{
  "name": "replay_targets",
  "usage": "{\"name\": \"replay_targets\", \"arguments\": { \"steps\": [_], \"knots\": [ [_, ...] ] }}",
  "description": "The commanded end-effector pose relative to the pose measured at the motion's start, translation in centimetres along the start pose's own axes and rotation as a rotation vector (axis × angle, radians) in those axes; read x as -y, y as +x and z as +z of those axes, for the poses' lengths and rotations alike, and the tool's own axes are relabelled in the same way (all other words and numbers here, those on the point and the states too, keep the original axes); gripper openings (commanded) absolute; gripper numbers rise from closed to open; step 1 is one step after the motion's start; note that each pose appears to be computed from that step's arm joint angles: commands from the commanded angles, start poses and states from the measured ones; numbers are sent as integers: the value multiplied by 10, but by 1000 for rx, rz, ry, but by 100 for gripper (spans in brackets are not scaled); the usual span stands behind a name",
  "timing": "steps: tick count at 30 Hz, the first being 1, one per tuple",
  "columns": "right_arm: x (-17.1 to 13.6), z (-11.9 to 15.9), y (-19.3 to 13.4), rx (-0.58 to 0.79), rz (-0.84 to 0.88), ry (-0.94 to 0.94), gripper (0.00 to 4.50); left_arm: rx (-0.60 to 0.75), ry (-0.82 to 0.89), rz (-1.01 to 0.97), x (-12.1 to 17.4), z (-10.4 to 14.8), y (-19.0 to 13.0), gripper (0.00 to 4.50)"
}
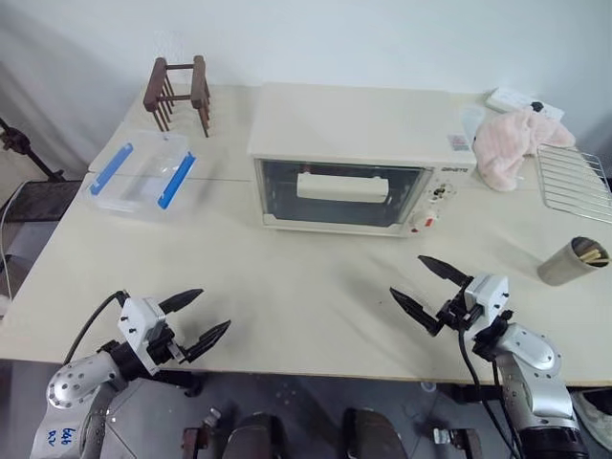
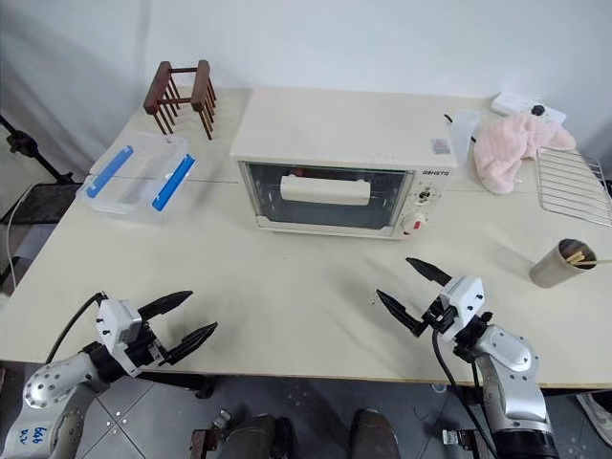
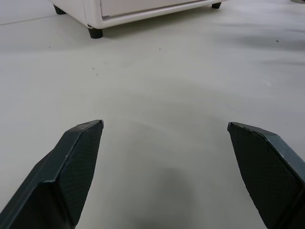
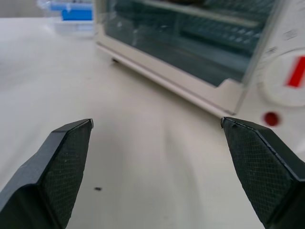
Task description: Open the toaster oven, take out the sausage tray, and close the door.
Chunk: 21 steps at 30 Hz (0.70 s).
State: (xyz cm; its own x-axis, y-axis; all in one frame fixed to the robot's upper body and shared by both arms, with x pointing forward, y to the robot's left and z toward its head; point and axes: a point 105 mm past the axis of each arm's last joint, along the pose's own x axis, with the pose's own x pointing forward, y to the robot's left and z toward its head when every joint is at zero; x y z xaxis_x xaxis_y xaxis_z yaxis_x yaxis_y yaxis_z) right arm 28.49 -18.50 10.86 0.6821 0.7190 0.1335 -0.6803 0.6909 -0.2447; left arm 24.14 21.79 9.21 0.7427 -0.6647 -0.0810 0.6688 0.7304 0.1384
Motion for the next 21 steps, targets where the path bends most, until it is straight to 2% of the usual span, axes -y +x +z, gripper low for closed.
{"name": "replay_targets", "arguments": {
  "steps": [1, 3, 6, 7, 15, 21],
  "knots": [
    [-1, 6, 6, 44, 23, -22, 450, -12, 72, -33, 4, 7, -2, 446],
    [0, 8, 10, 60, 31, -16, 450, -7, 40, -59, 8, 8, -3, 446],
    [5, 37, 35, 141, 65, 38, 450, 184, -78, -100, -1, 40, -4, 446],
    [7, 43, 40, 151, 75, 43, 450, 208, -96, -120, -3, 46, -4, 446],
    [24, 67, 64, 189, 85, 20, 450, 234, -126, -184, -9, 65, 12, 446],
    [22, 85, 82, 250, 114, -1, 450, 250, -139, -204, -5, 66, 20, 446]
  ]
}}
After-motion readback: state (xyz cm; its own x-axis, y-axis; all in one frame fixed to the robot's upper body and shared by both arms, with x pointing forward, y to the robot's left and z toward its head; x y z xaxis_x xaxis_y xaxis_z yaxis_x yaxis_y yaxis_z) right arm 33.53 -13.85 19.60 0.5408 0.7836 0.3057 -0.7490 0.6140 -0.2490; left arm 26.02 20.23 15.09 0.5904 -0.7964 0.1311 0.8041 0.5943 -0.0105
